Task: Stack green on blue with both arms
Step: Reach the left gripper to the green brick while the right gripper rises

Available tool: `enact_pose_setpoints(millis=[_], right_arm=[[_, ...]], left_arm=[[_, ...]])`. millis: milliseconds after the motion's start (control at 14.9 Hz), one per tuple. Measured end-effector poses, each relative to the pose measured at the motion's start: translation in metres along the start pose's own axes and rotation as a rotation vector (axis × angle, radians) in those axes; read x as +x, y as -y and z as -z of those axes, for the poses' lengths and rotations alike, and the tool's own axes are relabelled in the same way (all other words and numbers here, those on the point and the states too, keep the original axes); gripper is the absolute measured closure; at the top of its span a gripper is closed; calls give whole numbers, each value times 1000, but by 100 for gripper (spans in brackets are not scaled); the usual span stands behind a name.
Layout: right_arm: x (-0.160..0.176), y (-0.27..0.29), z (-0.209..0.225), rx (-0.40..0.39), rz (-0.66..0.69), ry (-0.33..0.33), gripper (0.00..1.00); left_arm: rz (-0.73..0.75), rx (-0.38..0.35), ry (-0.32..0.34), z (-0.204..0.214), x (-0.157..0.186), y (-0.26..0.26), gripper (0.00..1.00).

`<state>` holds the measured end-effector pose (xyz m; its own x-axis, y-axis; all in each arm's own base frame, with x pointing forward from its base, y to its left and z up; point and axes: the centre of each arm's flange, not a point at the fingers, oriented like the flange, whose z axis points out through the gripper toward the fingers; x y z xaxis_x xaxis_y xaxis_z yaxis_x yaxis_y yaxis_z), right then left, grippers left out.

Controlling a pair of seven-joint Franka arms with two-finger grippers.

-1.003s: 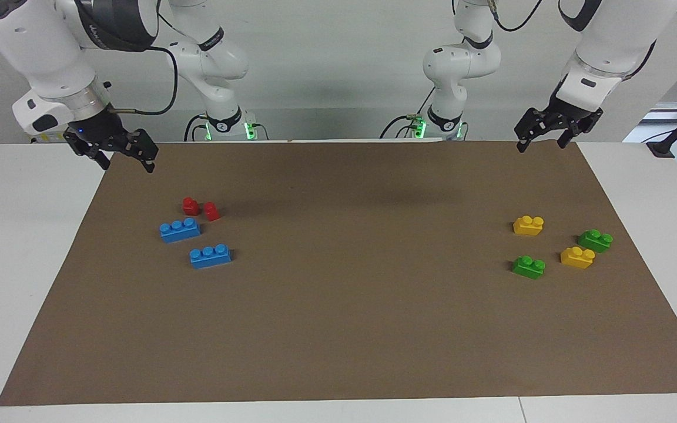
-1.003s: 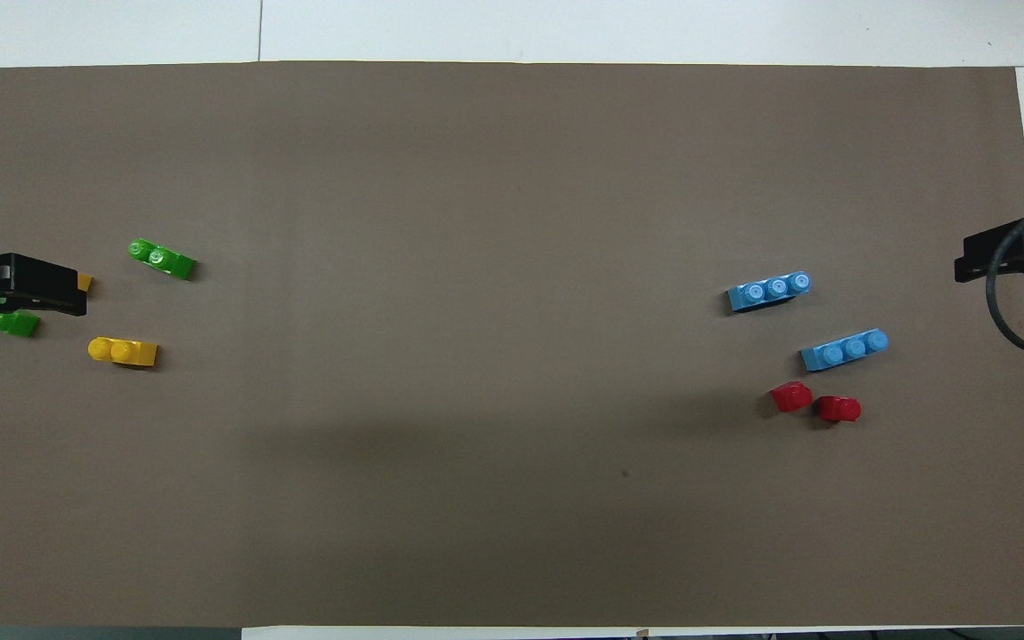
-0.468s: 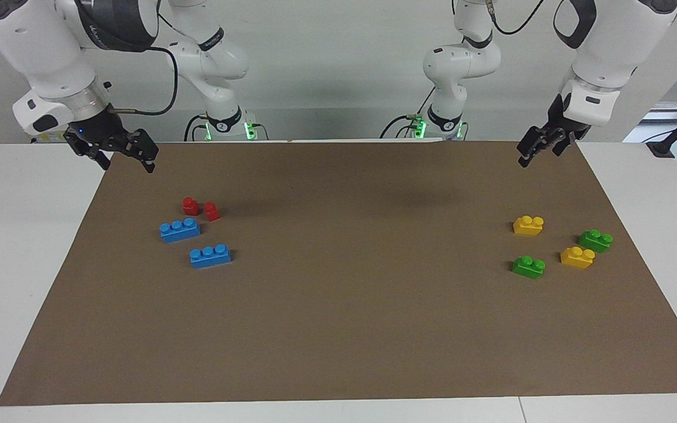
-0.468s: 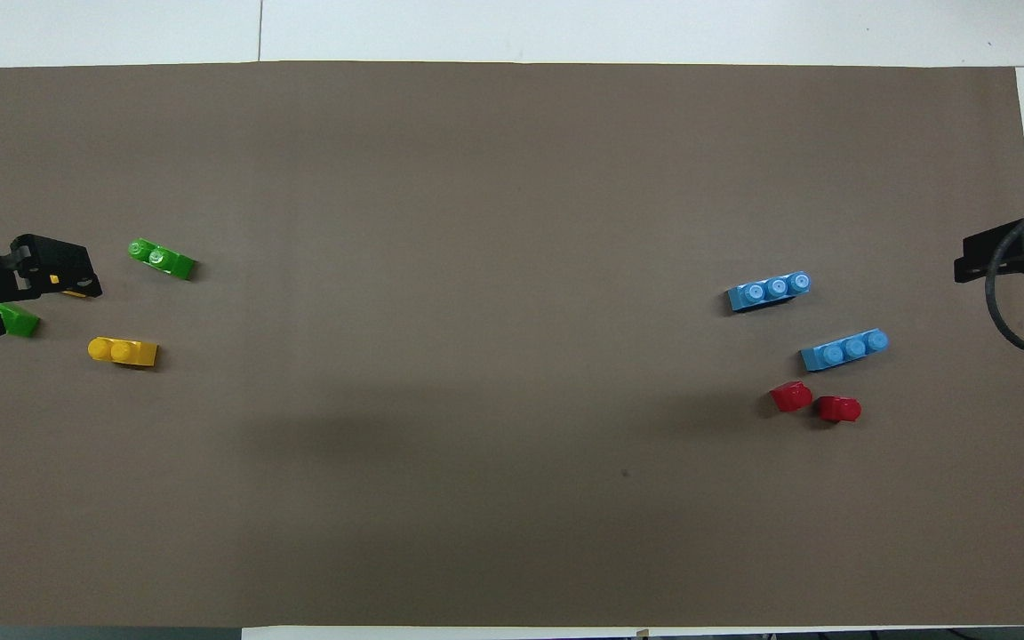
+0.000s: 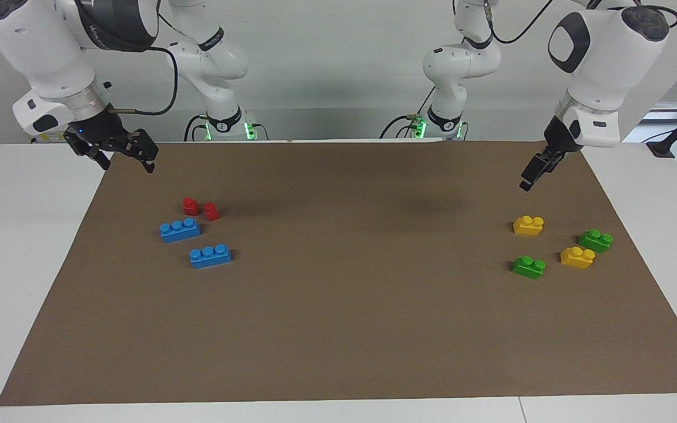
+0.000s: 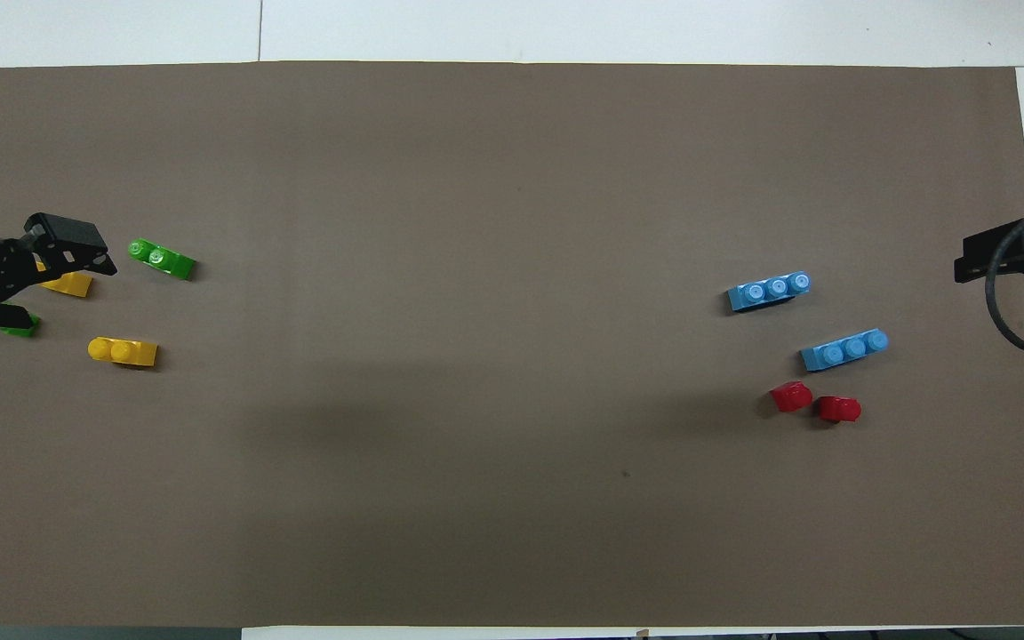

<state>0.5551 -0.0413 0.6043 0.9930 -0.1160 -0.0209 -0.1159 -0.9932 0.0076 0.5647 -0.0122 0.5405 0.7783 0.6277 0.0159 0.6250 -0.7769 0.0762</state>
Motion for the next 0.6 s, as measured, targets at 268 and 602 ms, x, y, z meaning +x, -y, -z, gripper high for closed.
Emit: enact_pose_setpoints(millis=[268,602], right_arm=[[11,0,-13,5,-83,-48,0],[49,3,-67,30,-245,-66,0]], left_arm=[[143,-11,4,-44,28,-3,0],[283,-27,-8,-79,59,14,0]])
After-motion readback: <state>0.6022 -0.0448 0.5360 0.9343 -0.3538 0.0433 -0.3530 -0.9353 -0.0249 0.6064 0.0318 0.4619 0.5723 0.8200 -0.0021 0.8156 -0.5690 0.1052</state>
